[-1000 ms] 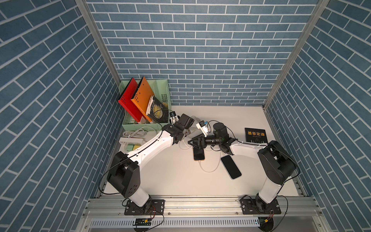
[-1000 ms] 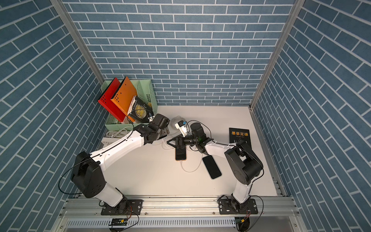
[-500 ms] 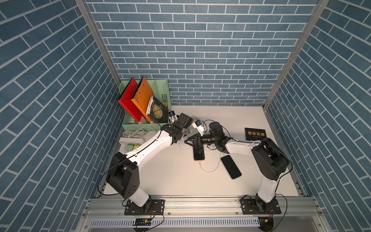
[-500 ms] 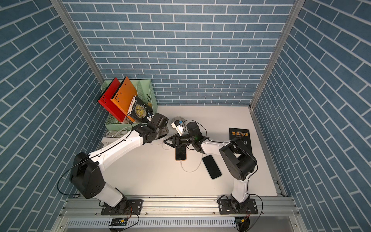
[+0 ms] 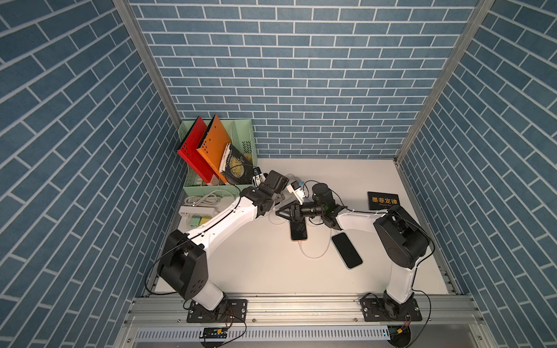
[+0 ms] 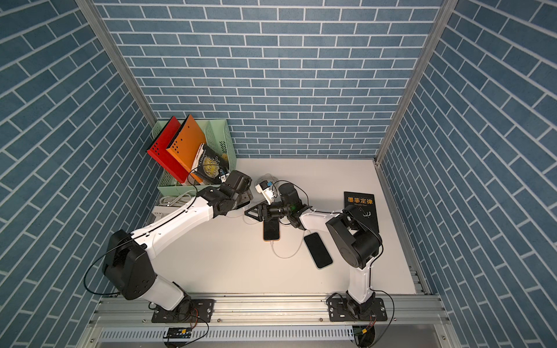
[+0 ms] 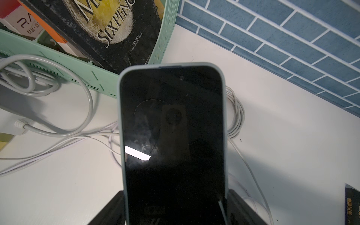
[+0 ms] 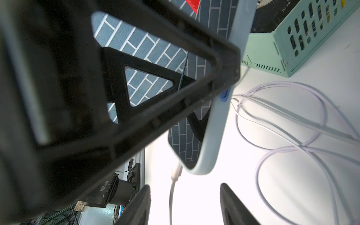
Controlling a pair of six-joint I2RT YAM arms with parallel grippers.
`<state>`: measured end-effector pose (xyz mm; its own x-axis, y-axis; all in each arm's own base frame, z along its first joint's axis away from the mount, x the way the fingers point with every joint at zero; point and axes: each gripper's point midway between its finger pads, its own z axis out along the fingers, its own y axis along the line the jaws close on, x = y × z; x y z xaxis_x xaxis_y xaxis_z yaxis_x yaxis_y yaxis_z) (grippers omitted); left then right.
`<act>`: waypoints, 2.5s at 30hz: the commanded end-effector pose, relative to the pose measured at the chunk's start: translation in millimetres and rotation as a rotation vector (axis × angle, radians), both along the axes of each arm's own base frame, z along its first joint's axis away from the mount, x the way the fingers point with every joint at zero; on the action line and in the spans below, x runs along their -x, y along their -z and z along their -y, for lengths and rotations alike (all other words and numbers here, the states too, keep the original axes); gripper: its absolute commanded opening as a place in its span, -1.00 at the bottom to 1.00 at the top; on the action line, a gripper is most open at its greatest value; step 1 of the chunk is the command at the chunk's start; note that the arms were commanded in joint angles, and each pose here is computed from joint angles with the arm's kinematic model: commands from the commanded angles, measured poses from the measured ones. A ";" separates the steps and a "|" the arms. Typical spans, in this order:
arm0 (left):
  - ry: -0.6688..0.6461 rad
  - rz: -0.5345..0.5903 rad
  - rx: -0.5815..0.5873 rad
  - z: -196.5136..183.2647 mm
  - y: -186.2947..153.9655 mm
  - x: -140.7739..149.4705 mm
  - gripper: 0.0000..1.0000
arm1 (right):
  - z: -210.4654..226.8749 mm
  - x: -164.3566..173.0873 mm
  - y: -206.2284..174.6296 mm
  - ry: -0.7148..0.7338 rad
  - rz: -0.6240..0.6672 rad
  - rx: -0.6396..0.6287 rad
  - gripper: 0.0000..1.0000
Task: Unplug the charging cable from the phone
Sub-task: Remove the charging cable from the phone.
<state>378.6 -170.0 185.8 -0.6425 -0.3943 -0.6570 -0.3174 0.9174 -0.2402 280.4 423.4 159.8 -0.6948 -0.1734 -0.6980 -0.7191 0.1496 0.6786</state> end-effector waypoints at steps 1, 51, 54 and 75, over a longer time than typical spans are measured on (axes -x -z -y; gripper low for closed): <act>-0.053 0.058 0.027 -9.9 -14.9 -1.8 -0.35 | -10.0 2.4 -9.3 -0.030 0.008 -0.033 0.15; -0.180 0.105 0.095 -30.5 -17.1 -2.1 -0.42 | -19.2 4.8 -1.6 -0.067 -0.023 -0.041 -1.00; -0.190 0.110 0.097 -33.5 -18.8 -2.9 -0.44 | -19.2 5.0 -2.0 -0.070 -0.023 -0.042 -1.00; -0.270 0.144 0.079 -66.3 -31.6 -5.1 -0.46 | -12.2 16.9 0.7 -0.097 -0.028 -0.039 -1.00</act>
<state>384.2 -113.3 203.2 -0.4558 -0.5918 -0.6649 -0.4984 0.7886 -0.3602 271.5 436.8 157.0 -0.7143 -0.2003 -0.6706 -0.6940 0.0792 0.7156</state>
